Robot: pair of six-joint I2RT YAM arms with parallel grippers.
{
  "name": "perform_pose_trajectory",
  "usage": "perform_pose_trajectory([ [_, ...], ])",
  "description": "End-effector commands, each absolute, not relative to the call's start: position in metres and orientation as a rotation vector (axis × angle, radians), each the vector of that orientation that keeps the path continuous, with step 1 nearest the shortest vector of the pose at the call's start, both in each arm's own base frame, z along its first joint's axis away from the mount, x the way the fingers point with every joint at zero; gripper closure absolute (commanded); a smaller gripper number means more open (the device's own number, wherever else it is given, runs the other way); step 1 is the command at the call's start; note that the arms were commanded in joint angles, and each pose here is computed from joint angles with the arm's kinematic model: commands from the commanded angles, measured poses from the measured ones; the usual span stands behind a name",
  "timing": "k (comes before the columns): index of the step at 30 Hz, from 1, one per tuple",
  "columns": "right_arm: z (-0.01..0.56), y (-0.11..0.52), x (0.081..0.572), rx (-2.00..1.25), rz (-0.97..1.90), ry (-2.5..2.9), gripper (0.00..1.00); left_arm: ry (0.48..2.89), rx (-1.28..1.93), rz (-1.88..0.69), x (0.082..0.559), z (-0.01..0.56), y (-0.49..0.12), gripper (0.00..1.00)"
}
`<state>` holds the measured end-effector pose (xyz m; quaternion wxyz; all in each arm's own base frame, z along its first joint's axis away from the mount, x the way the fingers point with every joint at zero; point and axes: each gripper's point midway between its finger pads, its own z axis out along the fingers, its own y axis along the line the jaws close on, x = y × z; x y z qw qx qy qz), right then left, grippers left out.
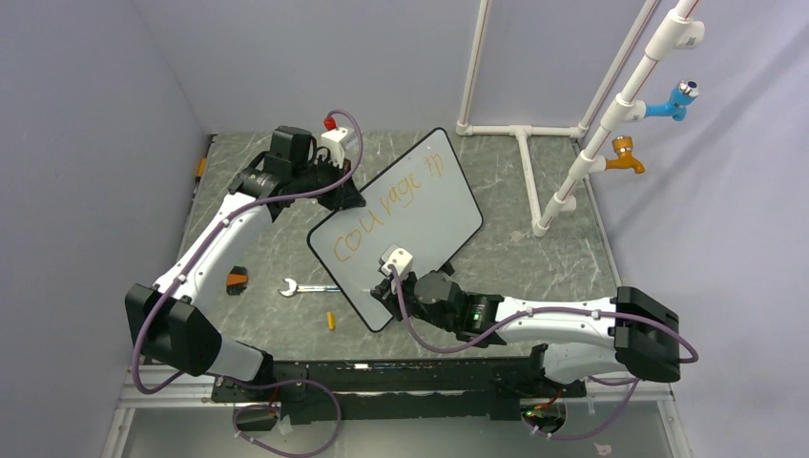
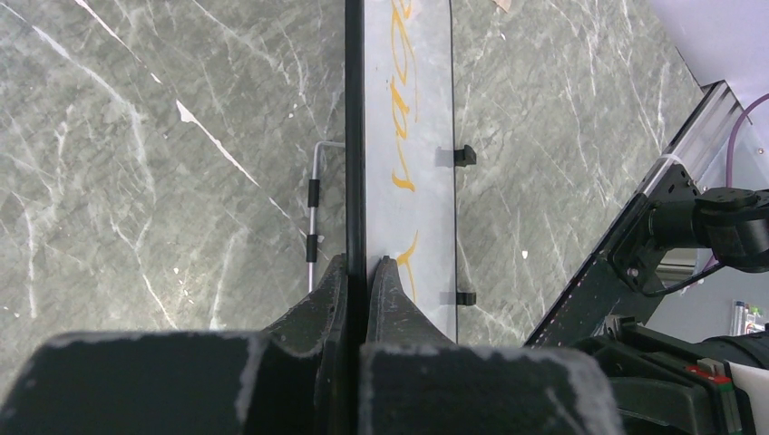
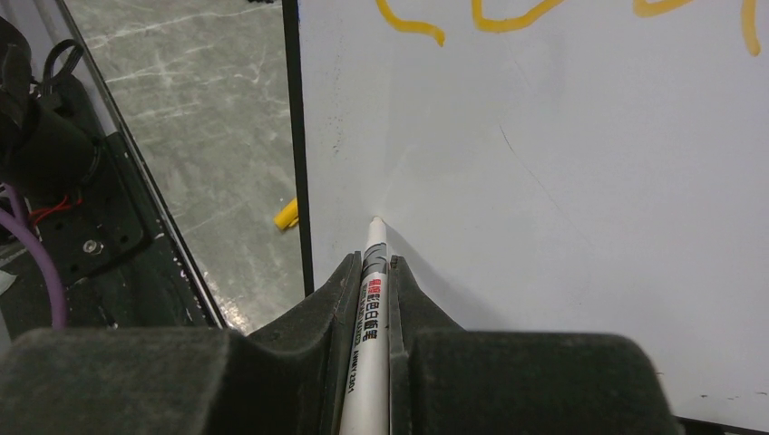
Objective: Write a sentence on the whiteboard
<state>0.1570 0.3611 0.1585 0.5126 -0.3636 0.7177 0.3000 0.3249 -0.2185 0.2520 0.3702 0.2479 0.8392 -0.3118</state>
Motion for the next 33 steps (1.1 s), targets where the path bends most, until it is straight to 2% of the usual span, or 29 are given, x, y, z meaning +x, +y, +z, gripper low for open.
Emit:
perform_pose_trajectory([
  [1, 0.191, 0.377, 0.162, -0.824, 0.758, 1.637, 1.0, 2.152, 0.623, -0.49, 0.35, 0.24, -0.182, 1.0],
  [19, 0.199, 0.393, 0.167, -0.822, 0.771, 1.574, 1.0, 2.157, 0.622, -0.488, 0.351, 0.239, -0.181, 1.0],
  [33, 0.178, 0.389, 0.178, -0.791, 0.681, 1.634, 1.0, 2.159, 0.619, -0.482, 0.351, 0.238, -0.181, 1.0],
])
